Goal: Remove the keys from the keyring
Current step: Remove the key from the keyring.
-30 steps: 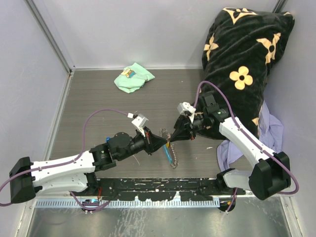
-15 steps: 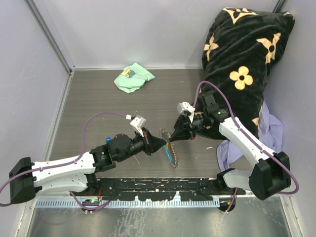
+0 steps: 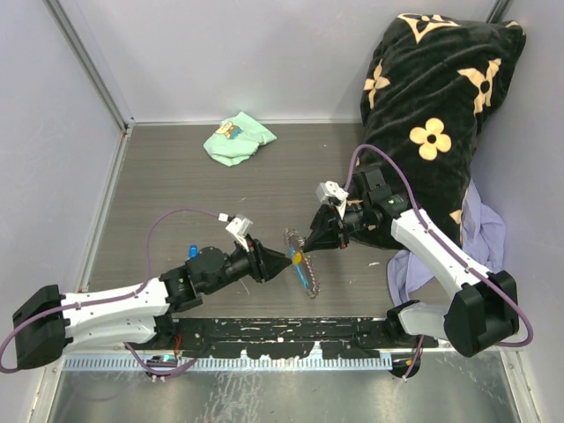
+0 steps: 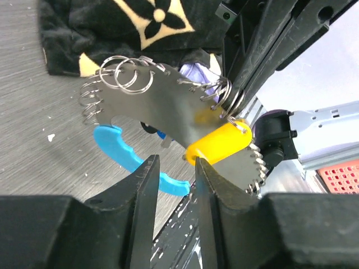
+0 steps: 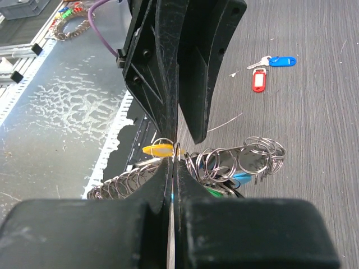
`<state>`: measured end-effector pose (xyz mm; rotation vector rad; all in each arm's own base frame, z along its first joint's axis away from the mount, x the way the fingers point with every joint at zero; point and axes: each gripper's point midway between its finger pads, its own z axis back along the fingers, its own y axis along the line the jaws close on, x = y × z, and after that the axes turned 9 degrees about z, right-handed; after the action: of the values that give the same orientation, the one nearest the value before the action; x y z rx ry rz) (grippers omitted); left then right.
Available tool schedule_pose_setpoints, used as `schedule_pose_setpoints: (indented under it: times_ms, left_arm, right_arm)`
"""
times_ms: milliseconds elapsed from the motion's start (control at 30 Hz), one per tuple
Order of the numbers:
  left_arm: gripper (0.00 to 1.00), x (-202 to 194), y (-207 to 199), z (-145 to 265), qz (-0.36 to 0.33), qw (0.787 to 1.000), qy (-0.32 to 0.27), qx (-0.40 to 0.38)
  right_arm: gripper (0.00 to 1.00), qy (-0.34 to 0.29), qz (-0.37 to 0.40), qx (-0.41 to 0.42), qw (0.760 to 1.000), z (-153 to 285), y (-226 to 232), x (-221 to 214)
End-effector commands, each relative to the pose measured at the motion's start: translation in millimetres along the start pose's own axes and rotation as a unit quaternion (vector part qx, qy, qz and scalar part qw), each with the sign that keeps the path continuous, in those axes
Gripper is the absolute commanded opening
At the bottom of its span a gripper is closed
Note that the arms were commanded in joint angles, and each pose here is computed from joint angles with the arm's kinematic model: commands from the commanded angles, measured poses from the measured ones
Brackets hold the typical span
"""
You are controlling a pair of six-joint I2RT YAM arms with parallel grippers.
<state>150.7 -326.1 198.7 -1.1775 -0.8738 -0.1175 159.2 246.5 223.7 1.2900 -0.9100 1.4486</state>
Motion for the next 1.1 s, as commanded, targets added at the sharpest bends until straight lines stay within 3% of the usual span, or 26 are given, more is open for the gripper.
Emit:
schedule_pose_setpoints:
  times_ms: [0, 333, 600, 1067]
  left_arm:
    - [0.37, 32.7, -31.1, 17.6, -0.059, 0.992, -0.07, -0.083]
    - [0.44, 50.1, -65.4, 30.4, -0.164, 0.964, -0.117, -0.176]
    - [0.43, 57.0, -72.8, 16.1, -0.135, 0.965, -0.121, -0.188]
    - [0.29, 54.3, -65.1, -5.9, -0.133, 0.975, -0.084, -0.16]
  right_arm:
    - [0.01, -0.032, 0.032, 0.017, 0.999, 0.8, 8.2, 21.4]
    - [0.01, -0.037, 0.029, 0.022, 0.999, 0.2, 10.2, 19.2]
    - [0.01, -0.036, 0.03, 0.022, 0.999, 0.0, 9.7, 17.4]
    - [0.01, -0.037, 0.031, 0.023, 0.999, -0.3, 11.1, 18.1]
